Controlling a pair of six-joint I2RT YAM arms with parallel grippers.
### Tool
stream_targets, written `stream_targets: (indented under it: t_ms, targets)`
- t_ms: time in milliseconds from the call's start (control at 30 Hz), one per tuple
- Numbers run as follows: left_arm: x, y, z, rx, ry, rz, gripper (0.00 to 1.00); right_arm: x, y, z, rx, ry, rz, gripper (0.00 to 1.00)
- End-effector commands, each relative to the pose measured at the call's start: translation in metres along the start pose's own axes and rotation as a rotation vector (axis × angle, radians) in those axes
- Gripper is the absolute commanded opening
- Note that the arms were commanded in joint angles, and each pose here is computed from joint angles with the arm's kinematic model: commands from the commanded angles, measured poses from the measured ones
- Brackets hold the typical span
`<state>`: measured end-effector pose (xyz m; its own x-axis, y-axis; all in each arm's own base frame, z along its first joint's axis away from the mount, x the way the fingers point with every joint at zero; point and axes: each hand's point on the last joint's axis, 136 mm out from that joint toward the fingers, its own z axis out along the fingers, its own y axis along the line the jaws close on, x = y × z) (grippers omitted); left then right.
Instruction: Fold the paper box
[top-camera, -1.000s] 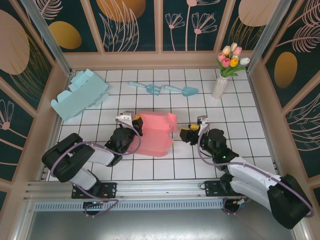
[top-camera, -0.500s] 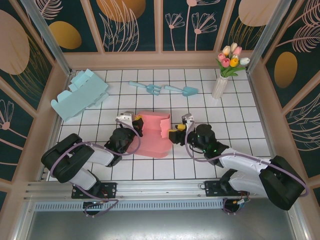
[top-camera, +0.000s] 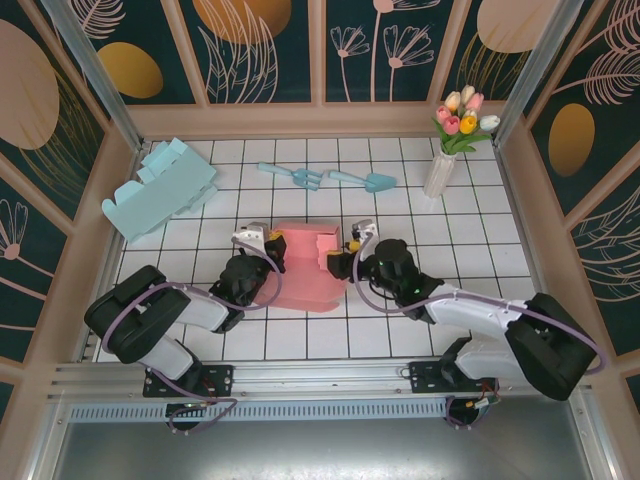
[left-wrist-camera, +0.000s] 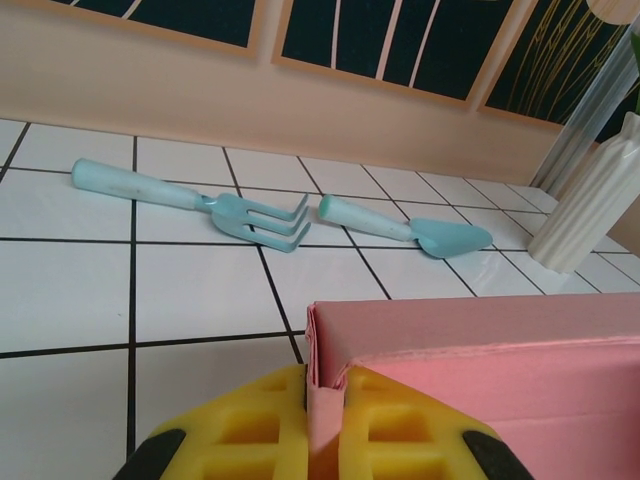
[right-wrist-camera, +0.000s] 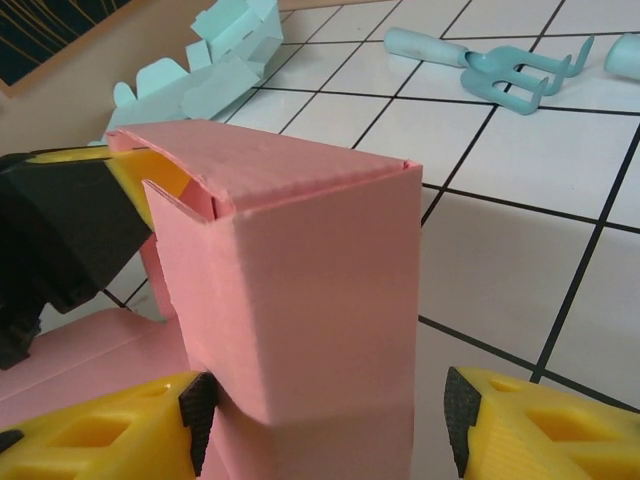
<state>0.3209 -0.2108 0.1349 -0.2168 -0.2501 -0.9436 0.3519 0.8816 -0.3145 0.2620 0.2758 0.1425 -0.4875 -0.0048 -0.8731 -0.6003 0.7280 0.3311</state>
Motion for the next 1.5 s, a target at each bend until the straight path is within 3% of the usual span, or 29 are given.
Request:
stream_targets:
  t_ms: [0, 300, 633, 967, 1067, 1333, 1467]
  targets:
    - [-0.008, -0.006, 0.005, 0.012, -0.022, 0.004, 0.00, -0.010, -0.009, 0.008, 0.083, -0.022, -0.027, 0.63]
    - [-0.010, 0.007, 0.003, -0.063, -0.014, 0.001, 0.00, 0.001, -0.033, 0.027, 0.297, 0.023, -0.098, 0.42]
    - [-0.032, 0.041, -0.018, -0.331, -0.067, 0.023, 0.00, 0.010, -0.086, 0.036, 0.682, 0.035, -0.164, 0.16]
    - [-0.042, 0.057, -0.030, -0.535, -0.115, 0.069, 0.00, -0.006, -0.112, 0.037, 0.929, -0.031, -0.150, 0.14]
    - [-0.043, 0.058, -0.031, -0.533, -0.126, 0.052, 0.00, -0.008, -0.116, 0.038, 0.916, -0.052, -0.111, 0.15]
    - [-0.038, 0.061, -0.030, -0.560, -0.119, 0.065, 0.00, 0.001, -0.133, 0.050, 0.720, -0.017, 0.072, 0.17]
    - [-0.037, 0.064, -0.029, -0.586, -0.119, 0.071, 0.00, 0.002, -0.113, 0.064, 0.512, -0.018, 0.075, 0.21]
